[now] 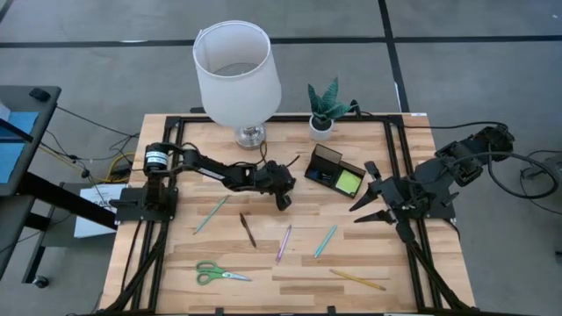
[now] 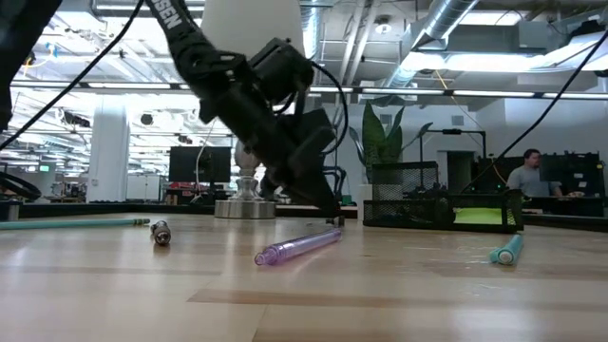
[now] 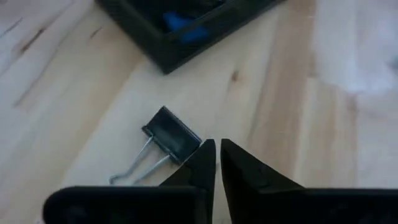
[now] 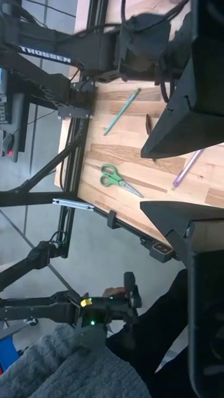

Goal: Pick and place office supplies into organizer
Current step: Put the black binder clip into the black organizer

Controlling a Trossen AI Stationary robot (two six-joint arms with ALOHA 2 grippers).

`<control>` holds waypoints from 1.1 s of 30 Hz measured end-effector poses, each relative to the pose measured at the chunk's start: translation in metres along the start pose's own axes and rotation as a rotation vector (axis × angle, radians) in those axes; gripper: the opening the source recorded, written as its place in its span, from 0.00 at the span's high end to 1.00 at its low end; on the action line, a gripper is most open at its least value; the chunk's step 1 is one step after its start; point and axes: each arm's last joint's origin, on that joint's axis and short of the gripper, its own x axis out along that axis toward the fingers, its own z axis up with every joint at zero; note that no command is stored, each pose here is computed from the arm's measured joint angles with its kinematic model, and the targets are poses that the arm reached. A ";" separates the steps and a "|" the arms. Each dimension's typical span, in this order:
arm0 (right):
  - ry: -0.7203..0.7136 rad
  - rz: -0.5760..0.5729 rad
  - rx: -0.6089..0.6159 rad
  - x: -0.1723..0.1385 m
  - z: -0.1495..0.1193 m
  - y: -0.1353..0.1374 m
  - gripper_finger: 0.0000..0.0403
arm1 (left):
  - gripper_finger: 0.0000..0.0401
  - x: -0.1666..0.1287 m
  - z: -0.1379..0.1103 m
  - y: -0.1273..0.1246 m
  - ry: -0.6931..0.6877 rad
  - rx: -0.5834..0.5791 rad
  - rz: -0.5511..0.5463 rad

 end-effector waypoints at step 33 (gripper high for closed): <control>0.000 0.004 0.000 0.000 0.000 0.000 0.72 | 0.38 -0.003 0.038 0.031 0.065 0.692 -0.197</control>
